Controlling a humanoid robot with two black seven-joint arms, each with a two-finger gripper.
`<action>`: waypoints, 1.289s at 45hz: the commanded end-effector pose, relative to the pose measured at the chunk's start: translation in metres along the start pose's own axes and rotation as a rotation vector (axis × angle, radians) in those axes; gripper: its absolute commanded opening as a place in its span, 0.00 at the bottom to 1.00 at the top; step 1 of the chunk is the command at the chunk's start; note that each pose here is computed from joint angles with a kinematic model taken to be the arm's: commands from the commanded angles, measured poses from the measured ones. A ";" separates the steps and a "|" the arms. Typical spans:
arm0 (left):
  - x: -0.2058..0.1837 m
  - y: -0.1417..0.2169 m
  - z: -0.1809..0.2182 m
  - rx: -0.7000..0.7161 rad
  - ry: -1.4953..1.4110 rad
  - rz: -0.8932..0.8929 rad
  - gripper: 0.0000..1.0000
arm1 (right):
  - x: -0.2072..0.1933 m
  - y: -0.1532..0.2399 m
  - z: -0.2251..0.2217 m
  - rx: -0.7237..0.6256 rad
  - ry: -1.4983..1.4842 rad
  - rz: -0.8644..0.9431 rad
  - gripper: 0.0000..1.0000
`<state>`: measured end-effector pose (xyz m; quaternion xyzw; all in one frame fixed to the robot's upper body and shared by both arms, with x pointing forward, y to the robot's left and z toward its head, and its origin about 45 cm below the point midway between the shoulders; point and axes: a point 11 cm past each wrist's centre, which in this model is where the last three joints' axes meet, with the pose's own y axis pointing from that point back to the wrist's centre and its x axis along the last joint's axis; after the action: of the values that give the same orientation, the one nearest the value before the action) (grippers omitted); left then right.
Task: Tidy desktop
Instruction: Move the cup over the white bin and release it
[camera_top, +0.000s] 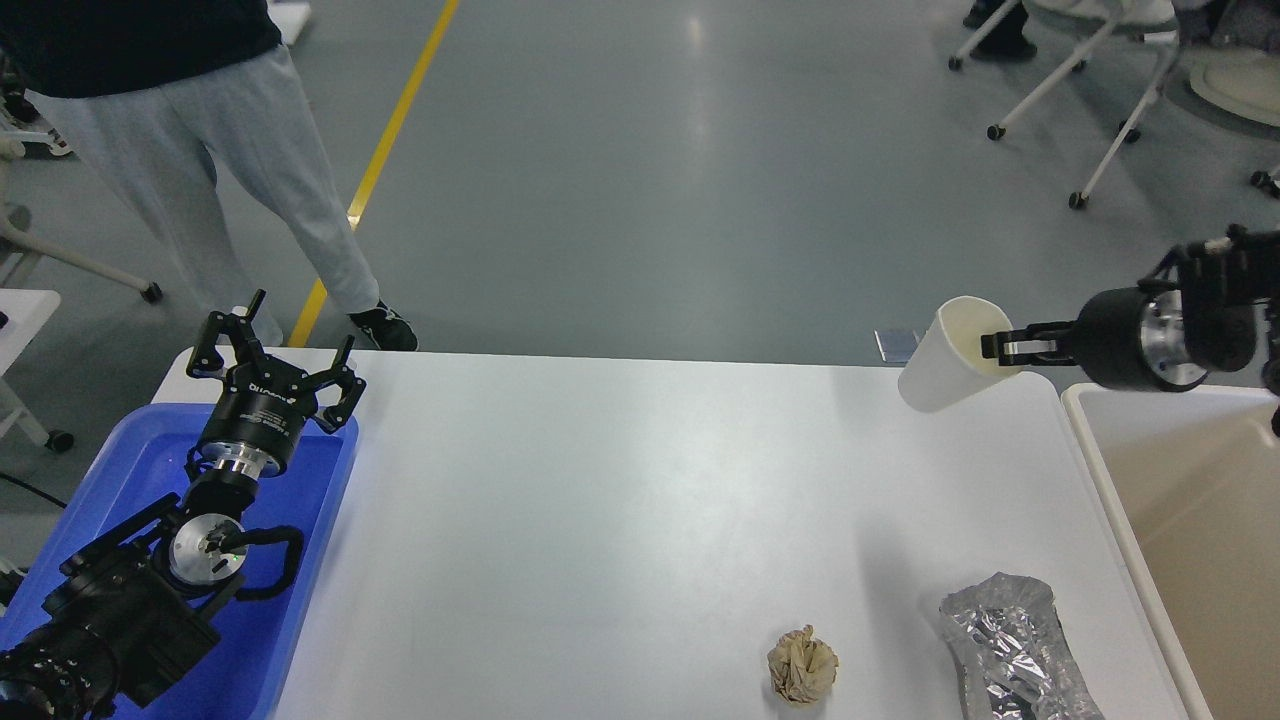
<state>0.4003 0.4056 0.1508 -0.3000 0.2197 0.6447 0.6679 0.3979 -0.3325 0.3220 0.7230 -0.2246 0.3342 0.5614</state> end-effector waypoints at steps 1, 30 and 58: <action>0.000 0.000 0.000 0.000 0.000 0.000 1.00 | 0.038 0.050 -0.009 0.023 0.028 0.024 0.00; 0.000 0.000 0.000 0.000 0.000 0.000 1.00 | 0.026 0.071 0.056 -0.114 -0.087 0.063 0.00; 0.000 0.001 0.000 0.001 0.000 0.001 1.00 | -0.035 0.139 0.215 -0.197 -0.837 0.370 0.00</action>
<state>0.4003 0.4055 0.1507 -0.3000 0.2197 0.6447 0.6679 0.3545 -0.5153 0.3685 0.7102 -0.4842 0.1546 0.4870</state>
